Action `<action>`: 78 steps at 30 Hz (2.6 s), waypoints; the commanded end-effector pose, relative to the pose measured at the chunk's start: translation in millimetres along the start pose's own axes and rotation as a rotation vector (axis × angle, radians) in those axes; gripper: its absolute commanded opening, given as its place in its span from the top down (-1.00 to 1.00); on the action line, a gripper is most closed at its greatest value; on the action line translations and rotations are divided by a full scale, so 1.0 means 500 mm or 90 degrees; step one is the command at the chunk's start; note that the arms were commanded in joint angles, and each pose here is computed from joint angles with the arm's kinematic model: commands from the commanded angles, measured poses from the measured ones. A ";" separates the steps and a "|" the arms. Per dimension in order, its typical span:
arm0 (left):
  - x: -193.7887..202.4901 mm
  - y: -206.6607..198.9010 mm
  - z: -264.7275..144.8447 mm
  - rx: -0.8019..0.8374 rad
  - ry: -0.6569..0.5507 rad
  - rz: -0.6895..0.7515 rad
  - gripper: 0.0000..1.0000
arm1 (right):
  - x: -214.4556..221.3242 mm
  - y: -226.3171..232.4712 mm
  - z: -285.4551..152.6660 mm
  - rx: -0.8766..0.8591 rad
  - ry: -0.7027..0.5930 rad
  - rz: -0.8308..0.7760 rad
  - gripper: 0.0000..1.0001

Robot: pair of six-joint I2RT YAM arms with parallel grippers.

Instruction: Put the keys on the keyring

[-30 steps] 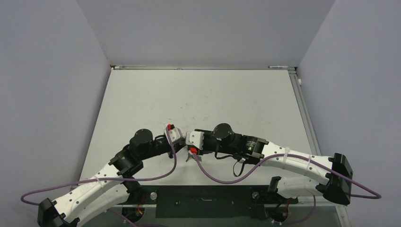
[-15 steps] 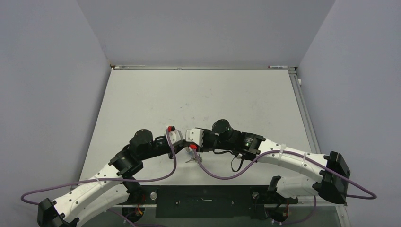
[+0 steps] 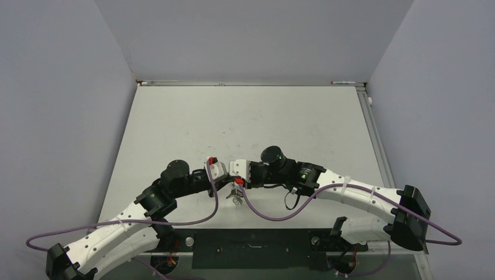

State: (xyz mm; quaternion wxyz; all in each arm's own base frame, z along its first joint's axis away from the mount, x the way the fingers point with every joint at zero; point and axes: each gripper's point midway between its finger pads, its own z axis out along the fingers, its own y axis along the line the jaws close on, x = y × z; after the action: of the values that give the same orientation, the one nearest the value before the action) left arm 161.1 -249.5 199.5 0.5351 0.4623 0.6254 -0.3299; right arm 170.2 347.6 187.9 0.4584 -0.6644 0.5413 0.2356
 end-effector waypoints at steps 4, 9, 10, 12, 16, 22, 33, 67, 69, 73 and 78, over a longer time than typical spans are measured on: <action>-0.073 -0.004 0.000 0.015 -0.062 0.041 1.00 | -0.057 -0.029 -0.012 0.024 -0.053 -0.014 0.53; -0.072 -0.007 0.001 0.017 -0.062 0.043 1.00 | -0.061 -0.029 -0.014 0.027 -0.062 -0.012 0.56; -0.072 -0.007 0.001 0.018 -0.062 0.043 1.00 | -0.060 -0.029 -0.012 0.026 -0.061 -0.011 0.57; -0.071 -0.007 0.001 0.018 -0.061 0.043 1.00 | -0.056 -0.028 -0.009 0.024 -0.058 -0.009 0.59; -0.070 -0.009 0.001 0.019 -0.060 0.043 1.00 | -0.056 -0.027 -0.006 0.023 -0.060 -0.008 0.76; -0.074 -0.004 -0.002 0.009 -0.066 0.047 1.00 | -0.061 -0.036 -0.015 0.042 -0.069 -0.001 0.89; -0.131 0.011 -0.042 -0.045 -0.160 0.069 -0.08 | -0.088 -0.051 -0.053 0.105 -0.152 0.007 0.89; -0.157 -0.052 -0.062 0.058 -0.226 0.106 0.18 | -0.190 0.001 -0.158 0.045 -0.338 -0.056 0.90; -0.157 -0.062 -0.062 0.075 -0.229 0.104 0.21 | -0.194 0.006 -0.156 0.033 -0.342 -0.056 0.90; -0.156 -0.073 -0.060 0.099 -0.230 0.101 0.29 | -0.196 0.019 -0.145 -0.001 -0.344 -0.054 0.90; -0.158 -0.076 -0.061 0.102 -0.233 0.100 0.42 | -0.195 0.023 -0.134 -0.021 -0.336 -0.049 0.90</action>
State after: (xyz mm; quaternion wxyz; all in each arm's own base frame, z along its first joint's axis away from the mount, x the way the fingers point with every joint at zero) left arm 120.5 -251.6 265.5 0.6135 0.4826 0.4804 -0.4000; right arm 122.6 331.1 255.1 0.5514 -0.6141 0.4261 0.3705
